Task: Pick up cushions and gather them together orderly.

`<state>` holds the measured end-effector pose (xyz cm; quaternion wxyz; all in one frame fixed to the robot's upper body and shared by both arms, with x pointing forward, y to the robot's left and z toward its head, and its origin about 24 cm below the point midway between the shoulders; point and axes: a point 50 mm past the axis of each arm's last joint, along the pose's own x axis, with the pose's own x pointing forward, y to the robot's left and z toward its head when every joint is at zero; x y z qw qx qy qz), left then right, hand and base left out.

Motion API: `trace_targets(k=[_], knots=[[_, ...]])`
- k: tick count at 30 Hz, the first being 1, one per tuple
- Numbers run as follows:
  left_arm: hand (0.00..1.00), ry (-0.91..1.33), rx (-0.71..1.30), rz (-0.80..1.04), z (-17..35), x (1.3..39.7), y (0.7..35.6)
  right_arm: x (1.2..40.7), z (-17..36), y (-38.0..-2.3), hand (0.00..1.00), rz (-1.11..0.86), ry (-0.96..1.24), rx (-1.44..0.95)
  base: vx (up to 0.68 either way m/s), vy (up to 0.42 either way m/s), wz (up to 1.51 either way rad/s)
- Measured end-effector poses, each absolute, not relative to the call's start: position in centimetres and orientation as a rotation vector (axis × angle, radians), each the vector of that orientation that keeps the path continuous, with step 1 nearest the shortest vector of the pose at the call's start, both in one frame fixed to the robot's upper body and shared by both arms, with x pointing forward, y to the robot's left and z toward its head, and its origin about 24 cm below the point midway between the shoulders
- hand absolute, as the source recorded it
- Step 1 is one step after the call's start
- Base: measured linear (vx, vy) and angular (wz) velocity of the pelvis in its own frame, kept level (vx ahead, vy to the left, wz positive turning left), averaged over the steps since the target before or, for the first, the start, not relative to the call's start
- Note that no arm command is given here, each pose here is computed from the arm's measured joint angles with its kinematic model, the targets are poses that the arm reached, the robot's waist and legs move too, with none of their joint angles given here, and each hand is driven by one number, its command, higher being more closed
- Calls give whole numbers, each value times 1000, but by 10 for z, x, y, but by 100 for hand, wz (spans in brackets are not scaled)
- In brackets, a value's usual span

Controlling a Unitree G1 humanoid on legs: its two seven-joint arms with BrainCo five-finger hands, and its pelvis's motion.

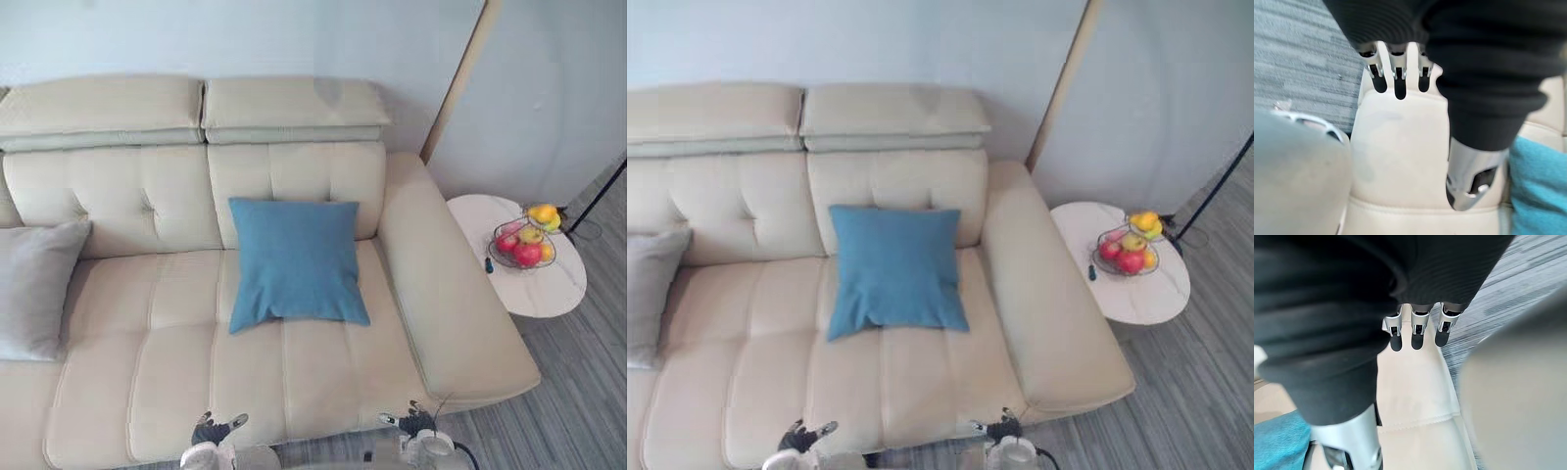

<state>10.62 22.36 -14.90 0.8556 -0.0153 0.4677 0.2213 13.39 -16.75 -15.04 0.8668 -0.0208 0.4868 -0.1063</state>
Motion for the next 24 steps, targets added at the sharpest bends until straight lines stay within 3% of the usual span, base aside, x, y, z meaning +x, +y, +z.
trace_targets(k=[6, 13, 17, 19, 24], knots=[[0, 1003, -128, 413, -154, 111, 188, 161, -138, -198, 0, -269, 947, -145, -274, -224, -16], [0, 990, -136, 422, -153, 114, 191, 162, -136, -201, 0, -296, 949, -150, -239, -62, -9], [0, 1026, -146, 421, -157, 105, 187, 131, -147, -205, 0, -324, 1035, -150, -190, 232, -43], [0, 1027, -120, 448, -156, 101, 201, 118, -154, -192, 0, -314, 1088, -106, -91, 176, -17], [0, 1036, -119, 461, -157, 97, 204, 108, -158, -189, 0, -328, 1120, -83, -50, 132, -6]])
